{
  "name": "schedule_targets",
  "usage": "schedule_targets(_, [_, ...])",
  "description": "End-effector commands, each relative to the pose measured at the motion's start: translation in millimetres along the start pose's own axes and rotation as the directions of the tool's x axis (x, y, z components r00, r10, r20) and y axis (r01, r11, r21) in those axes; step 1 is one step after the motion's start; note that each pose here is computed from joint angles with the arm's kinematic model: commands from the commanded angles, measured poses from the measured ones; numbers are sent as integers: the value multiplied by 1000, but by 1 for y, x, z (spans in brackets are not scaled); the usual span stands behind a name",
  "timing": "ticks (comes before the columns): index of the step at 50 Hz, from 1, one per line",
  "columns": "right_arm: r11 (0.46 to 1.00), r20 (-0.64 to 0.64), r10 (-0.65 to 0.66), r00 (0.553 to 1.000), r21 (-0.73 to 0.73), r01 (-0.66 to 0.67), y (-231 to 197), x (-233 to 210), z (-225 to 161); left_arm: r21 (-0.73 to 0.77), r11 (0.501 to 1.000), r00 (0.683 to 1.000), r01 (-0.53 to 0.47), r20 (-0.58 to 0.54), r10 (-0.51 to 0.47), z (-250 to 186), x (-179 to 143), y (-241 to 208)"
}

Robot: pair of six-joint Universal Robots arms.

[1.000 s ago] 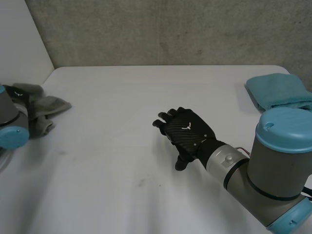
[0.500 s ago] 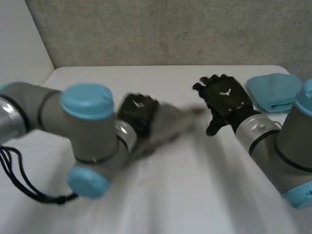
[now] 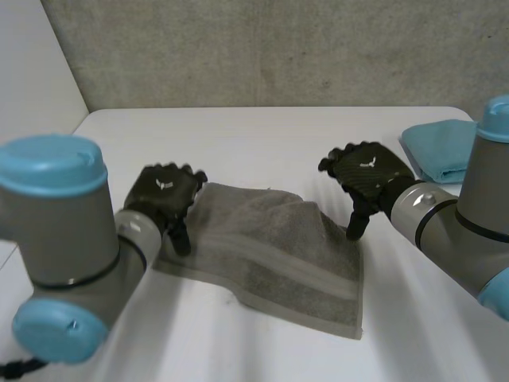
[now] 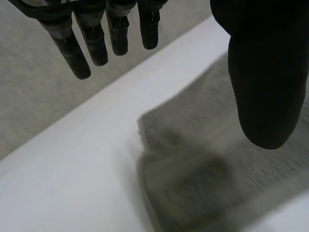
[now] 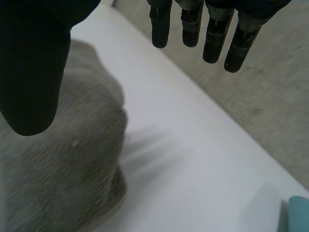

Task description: Fold the laundry.

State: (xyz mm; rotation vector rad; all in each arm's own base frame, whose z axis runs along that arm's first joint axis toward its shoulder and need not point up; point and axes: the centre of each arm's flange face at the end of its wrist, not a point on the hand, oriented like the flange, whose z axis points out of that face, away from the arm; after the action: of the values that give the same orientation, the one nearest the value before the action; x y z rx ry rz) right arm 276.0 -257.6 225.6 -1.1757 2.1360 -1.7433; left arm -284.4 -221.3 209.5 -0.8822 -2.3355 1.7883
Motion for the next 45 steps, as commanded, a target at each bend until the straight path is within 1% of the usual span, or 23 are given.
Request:
schedule_targets(1, [996, 45, -55, 997, -68, 58, 13, -4, 5, 14, 999, 991, -33, -129, 35, -25, 37, 12])
schedule_targets(2, [996, 45, -54, 998, -70, 57, 14, -4, 6, 40, 999, 987, -35, -157, 41, -26, 45, 10])
schedule_targets(4, [996, 40, -54, 998, -67, 57, 14, -2, 6, 66, 997, 983, -38, -179, 49, -24, 55, 10])
schedule_targets(6, [996, 32, -55, 998, -62, 57, 14, 0, 7, 74, 996, 981, -42, -185, 55, -20, 60, 12])
schedule_targets(11, [997, -4, -44, 999, -71, 43, 18, 13, 8, 88, 994, 971, -61, -225, 80, -5, 86, 17])
schedule_targets(15, [997, -11, -40, 999, -74, 39, 19, 16, 8, 68, 995, 970, -77, -225, 91, 14, 96, 26])
schedule_targets(18, [996, -14, -38, 999, -77, 37, 20, 17, 8, 57, 995, 976, -83, -199, 92, 24, 98, 28])
schedule_targets(26, [997, -30, -37, 999, -69, 34, 20, 23, 10, 66, 995, 991, -71, -107, 78, 32, 88, 15])
schedule_targets(28, [997, -48, -29, 998, -68, 26, 20, 29, 12, 74, 995, 992, -68, -104, 76, 31, 88, 12])
schedule_targets(34, [998, -98, 5, 995, -66, -11, 22, 52, 18, 208, 978, 997, -18, -68, 33, 8, 67, -40])
schedule_targets(36, [995, -111, 45, 993, -80, -54, 29, 59, 24, 245, 969, 998, -7, -53, 20, 3, 60, -54])
schedule_targets(37, [994, -115, 65, 991, -83, -74, 31, 61, 27, 284, 959, 999, 7, -37, 4, -2, 51, -68])
schedule_targets(40, [983, -116, 153, 981, -88, -163, 36, 67, 32, 332, 943, 1000, 20, -11, -17, -8, 37, -87])
schedule_targets(41, [978, -113, 177, 978, -89, -188, 36, 68, 32, 362, 932, 999, 28, 6, -32, -13, 27, -98])
schedule_targets(43, [962, -81, 247, 966, -102, -255, 39, 66, 32, 380, 924, 999, 32, 15, -41, -18, 21, -106])
schedule_targets(45, [949, -48, 289, 956, -112, -293, 40, 62, 33, 404, 914, 998, 35, 26, -50, -24, 14, -117])
